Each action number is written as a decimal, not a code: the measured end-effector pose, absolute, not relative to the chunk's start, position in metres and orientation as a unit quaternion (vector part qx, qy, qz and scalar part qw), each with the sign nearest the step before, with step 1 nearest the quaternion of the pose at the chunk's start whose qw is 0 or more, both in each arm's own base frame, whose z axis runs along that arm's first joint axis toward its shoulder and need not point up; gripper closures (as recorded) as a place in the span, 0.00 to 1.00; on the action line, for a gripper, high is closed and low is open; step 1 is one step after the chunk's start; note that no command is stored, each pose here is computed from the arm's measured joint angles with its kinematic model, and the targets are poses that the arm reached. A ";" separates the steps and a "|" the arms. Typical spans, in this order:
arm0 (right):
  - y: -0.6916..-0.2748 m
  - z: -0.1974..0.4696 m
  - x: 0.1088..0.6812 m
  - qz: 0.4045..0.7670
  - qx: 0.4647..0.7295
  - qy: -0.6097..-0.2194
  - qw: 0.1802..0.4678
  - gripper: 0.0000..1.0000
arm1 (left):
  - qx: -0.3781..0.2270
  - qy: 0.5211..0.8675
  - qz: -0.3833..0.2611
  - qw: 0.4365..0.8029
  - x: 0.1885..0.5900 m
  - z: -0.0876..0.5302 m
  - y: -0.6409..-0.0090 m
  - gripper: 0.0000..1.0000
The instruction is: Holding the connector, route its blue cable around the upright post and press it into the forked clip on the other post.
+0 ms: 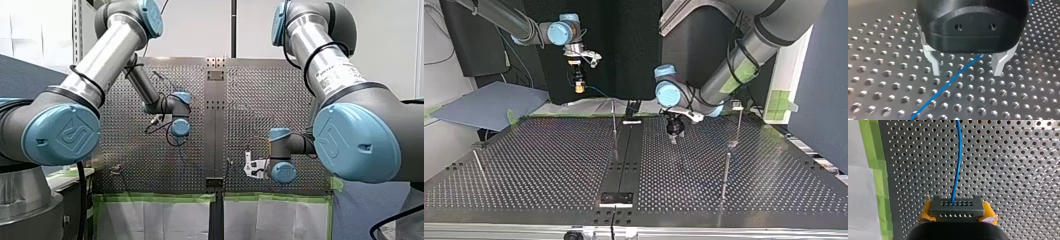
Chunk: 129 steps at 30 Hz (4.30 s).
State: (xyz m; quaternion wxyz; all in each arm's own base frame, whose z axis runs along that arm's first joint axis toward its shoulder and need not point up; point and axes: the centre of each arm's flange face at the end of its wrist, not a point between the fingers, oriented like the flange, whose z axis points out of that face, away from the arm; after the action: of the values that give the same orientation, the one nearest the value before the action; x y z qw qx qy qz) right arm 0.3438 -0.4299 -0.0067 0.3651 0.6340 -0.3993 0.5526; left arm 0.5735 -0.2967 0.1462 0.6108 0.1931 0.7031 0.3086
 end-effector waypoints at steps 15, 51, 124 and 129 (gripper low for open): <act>-0.430 -0.006 0.344 0.553 0.633 -0.399 0.366 1.00 | 0.215 0.720 0.329 0.573 0.580 0.091 -0.293 0.00; -0.430 -0.006 0.344 0.554 0.633 -0.399 0.366 1.00 | 0.249 0.764 0.248 0.542 0.562 0.035 -0.314 0.00; -0.472 0.003 0.329 0.551 0.655 -0.392 0.337 1.00 | 0.095 0.790 -0.030 0.605 0.508 -0.014 -0.403 0.00; -0.477 0.003 0.323 0.557 0.657 -0.389 0.327 1.00 | 0.076 0.792 -0.034 0.605 0.498 -0.014 -0.412 0.00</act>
State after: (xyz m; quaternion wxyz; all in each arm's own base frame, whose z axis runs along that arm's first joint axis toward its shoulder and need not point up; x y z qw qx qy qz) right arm 0.3231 -0.4768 0.0026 0.3272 0.6570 -0.3888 0.5570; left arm 0.4980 -0.4119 -0.0139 0.6050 0.0758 0.7919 -0.0337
